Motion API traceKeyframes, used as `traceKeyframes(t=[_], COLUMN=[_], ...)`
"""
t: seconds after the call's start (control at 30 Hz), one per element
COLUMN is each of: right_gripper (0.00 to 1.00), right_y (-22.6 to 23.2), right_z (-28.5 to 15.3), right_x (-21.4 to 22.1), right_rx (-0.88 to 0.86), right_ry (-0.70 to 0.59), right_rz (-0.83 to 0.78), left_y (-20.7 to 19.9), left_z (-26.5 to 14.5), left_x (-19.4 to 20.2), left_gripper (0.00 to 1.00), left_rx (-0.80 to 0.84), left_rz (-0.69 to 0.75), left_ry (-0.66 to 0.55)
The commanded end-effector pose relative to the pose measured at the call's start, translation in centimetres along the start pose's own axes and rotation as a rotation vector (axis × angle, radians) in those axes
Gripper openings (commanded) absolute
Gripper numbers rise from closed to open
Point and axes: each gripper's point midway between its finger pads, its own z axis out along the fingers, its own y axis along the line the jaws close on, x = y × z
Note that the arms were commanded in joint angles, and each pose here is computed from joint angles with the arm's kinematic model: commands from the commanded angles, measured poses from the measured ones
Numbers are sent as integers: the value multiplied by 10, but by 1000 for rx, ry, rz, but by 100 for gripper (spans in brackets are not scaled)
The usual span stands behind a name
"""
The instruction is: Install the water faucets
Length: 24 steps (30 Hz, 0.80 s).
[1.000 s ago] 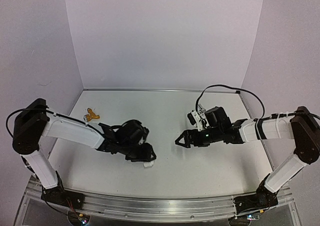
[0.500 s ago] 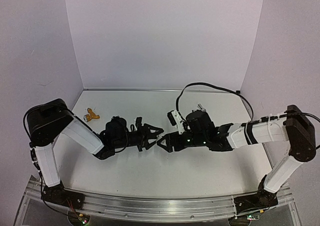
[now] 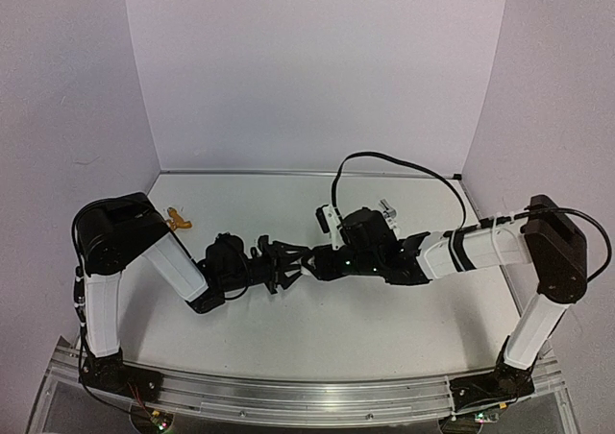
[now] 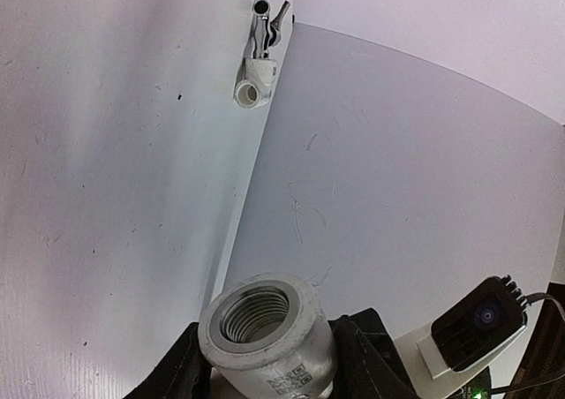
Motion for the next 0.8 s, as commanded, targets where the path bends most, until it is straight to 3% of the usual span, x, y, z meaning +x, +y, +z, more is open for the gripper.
traceKeyframes(t=[0.0, 0.03, 0.17, 0.3, 0.4, 0.5, 0.63, 0.77], right_gripper=[30, 28, 44, 43, 38, 22, 1, 0], right_y=[12, 12, 15, 15, 14, 14, 11, 7], right_z=[9, 10, 15, 21, 21, 21, 20, 16], right_x=[-19, -17, -12, -9, -11, -12, -12, -16], right_rx=[-27, -28, -52, -52, -46, -43, -31, -7], right_ry=[-47, -43, -18, -9, -16, -22, -26, -45], right_rz=[-5, -2, 9, 9, 6, 3, 3, 1], left_y=[-62, -62, -64, -66, -65, -66, -69, -66], left_z=[-1, -2, -3, -2, -2, -5, -8, -11], left_x=[31, 31, 29, 30, 31, 31, 30, 29], left_gripper=[9, 10, 11, 11, 11, 13, 29, 55], left_rx=[236, 239, 248, 255, 255, 257, 264, 257], left_rz=[63, 66, 75, 80, 83, 91, 117, 130], left_ry=[118, 114, 109, 120, 125, 121, 109, 99])
